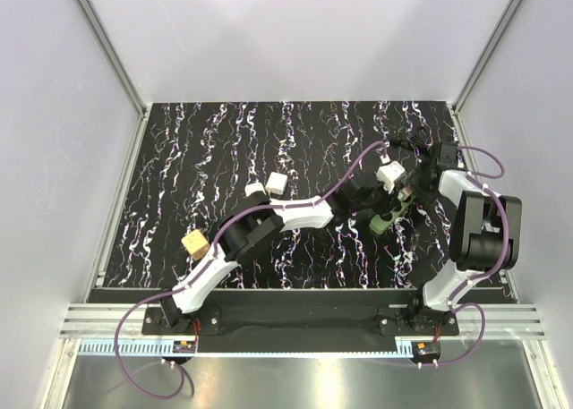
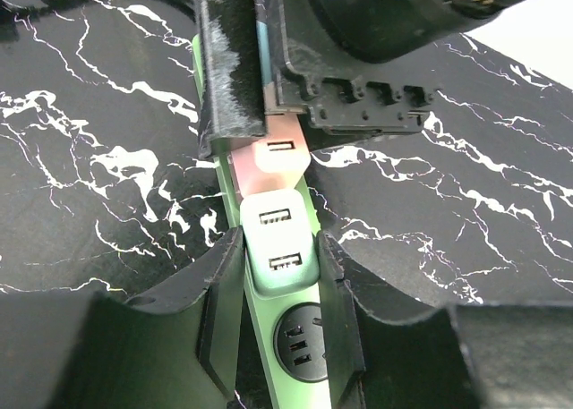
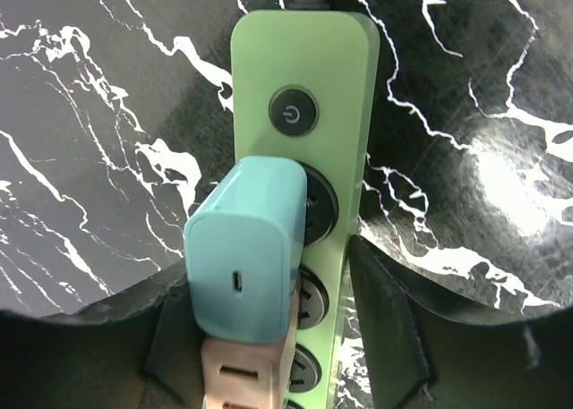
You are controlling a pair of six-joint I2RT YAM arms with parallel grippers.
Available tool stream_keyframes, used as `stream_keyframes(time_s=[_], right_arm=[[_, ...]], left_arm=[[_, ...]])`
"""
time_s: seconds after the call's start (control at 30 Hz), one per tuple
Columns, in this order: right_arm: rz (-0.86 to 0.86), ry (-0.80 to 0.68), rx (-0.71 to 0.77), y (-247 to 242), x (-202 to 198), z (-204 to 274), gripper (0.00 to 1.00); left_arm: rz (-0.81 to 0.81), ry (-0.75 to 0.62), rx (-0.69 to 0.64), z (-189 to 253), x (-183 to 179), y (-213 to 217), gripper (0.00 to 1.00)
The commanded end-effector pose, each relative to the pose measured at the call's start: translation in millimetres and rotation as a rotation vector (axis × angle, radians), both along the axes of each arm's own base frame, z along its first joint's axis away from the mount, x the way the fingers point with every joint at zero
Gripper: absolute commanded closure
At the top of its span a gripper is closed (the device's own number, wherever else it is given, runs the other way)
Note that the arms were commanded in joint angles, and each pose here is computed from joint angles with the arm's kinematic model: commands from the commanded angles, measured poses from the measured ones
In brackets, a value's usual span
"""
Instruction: Pull the plug off the socket
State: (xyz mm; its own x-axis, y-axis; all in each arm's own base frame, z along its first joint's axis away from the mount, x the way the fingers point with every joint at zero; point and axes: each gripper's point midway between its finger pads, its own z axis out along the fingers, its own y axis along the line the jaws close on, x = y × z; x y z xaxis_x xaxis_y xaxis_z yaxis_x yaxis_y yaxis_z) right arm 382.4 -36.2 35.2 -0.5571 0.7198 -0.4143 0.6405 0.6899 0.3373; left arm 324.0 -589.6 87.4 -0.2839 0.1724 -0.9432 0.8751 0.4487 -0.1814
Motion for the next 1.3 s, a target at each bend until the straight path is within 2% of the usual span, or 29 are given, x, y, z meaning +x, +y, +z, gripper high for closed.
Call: stream_keyframes(time_s=[0.0,0.27,0.47,0.6,0.63,0.67,0.87,1.1,1.27], right_arm=[[0.02,0.004,-0.029,-5,13,-12,0.35],[0.074,0.081,-0.062,-5,9,-9,0.3],[0.087,0.122,-0.114,-7,7,-2,0.37],[0.084,0.141,-0.154,-11,6,-2,0.57],[0.085,0.147,-0.164,-11,6,-2,0.67],[0.084,0.151,-0.169,-11,5,-3,0.7],[0.086,0.187,-0.216,-16,3,-12,0.75],[0.091,0.219,-0.247,-19,0,-20,1.0],[0.073,0.236,-0.296,-26,-5,-21,1.0]], left_arm=[[-0.15,-0.101,-0.141,83,-32,-13,1.0],[-0.19,-0.123,-0.143,88,-42,-8,1.0],[-0.208,-0.134,-0.158,93,-48,-7,1.0],[-0.218,-0.143,-0.17,98,-51,-7,1.0],[-0.221,-0.148,-0.174,101,-52,-7,1.0],[-0.219,-0.152,-0.177,103,-53,-6,1.0],[-0.231,-0.172,-0.209,119,-57,-3,1.0],[-0.236,-0.197,-0.25,143,-59,-5,1.0],[-0.237,-0.215,-0.288,165,-65,-4,1.0]])
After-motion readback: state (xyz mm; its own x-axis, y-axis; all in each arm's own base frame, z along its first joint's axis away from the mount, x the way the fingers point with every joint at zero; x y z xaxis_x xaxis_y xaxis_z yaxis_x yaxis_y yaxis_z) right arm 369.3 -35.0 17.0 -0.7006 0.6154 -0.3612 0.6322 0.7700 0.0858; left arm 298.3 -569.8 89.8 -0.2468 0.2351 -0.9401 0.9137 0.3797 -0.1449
